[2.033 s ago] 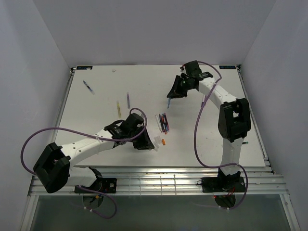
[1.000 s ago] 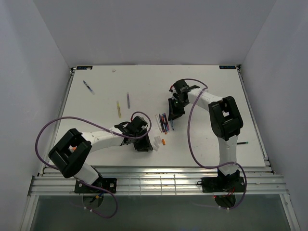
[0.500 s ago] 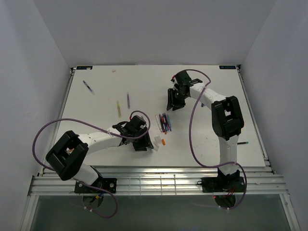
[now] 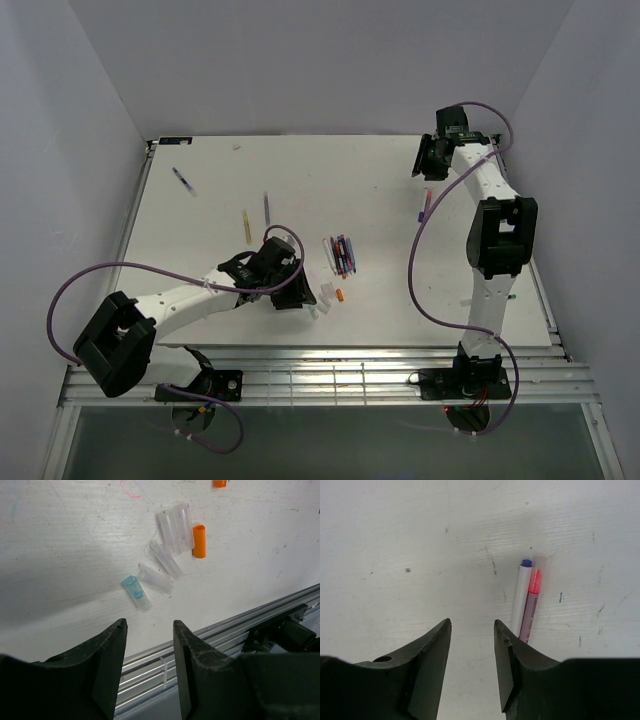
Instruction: Open the pen caps
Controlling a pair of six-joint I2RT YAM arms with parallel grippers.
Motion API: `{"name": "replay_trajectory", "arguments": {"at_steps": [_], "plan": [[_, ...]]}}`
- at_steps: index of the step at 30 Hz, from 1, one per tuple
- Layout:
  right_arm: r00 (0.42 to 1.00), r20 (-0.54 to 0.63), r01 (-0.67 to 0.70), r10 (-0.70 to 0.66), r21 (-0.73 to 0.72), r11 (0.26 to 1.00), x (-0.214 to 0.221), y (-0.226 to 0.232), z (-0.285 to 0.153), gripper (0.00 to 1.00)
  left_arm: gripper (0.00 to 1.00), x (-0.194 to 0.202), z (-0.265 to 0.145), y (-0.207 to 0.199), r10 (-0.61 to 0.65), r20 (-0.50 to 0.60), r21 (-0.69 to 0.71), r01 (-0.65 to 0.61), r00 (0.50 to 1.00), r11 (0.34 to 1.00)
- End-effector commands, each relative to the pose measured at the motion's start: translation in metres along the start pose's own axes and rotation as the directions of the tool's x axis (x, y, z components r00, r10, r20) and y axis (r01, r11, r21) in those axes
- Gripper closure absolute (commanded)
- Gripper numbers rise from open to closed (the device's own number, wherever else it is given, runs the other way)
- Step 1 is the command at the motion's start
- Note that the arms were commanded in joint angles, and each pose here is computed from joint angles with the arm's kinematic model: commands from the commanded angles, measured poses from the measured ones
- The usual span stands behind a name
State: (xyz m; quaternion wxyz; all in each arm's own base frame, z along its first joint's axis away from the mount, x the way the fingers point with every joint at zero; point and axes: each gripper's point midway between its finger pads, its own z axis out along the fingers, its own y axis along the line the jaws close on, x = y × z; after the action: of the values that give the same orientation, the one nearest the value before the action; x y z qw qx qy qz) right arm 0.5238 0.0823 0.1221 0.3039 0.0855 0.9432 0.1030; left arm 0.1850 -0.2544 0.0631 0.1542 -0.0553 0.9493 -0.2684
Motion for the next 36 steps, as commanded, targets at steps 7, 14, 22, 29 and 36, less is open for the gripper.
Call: {"name": "replay_trajectory", "arguments": {"at_steps": [7,14,22,29,36], "plan": [[1.0,-0.023,0.001,0.003,0.157,0.988,0.001,-0.045,0.02,0.54,0.47,-0.012,-0.01,-0.015,0.039,0.027,0.032,-0.04,0.999,0.999],[0.998,-0.05,-0.013,0.024,0.207,0.978,0.009,-0.075,0.026,0.54,0.47,-0.009,-0.007,-0.013,0.064,0.006,0.028,-0.064,0.998,0.998],[0.994,-0.106,0.012,0.01,0.208,0.978,0.032,-0.084,0.037,0.55,0.47,-0.01,-0.003,-0.015,0.081,-0.011,0.025,-0.08,0.997,0.996],[0.993,-0.114,0.005,0.016,0.187,0.982,0.038,-0.082,0.044,0.56,0.47,-0.011,0.0,-0.016,0.078,-0.016,0.022,-0.078,0.997,0.997],[0.988,-0.15,0.001,0.025,0.175,0.984,0.056,-0.084,0.052,0.57,0.47,-0.009,0.001,-0.015,0.074,-0.022,0.02,-0.074,0.997,0.997]]}}
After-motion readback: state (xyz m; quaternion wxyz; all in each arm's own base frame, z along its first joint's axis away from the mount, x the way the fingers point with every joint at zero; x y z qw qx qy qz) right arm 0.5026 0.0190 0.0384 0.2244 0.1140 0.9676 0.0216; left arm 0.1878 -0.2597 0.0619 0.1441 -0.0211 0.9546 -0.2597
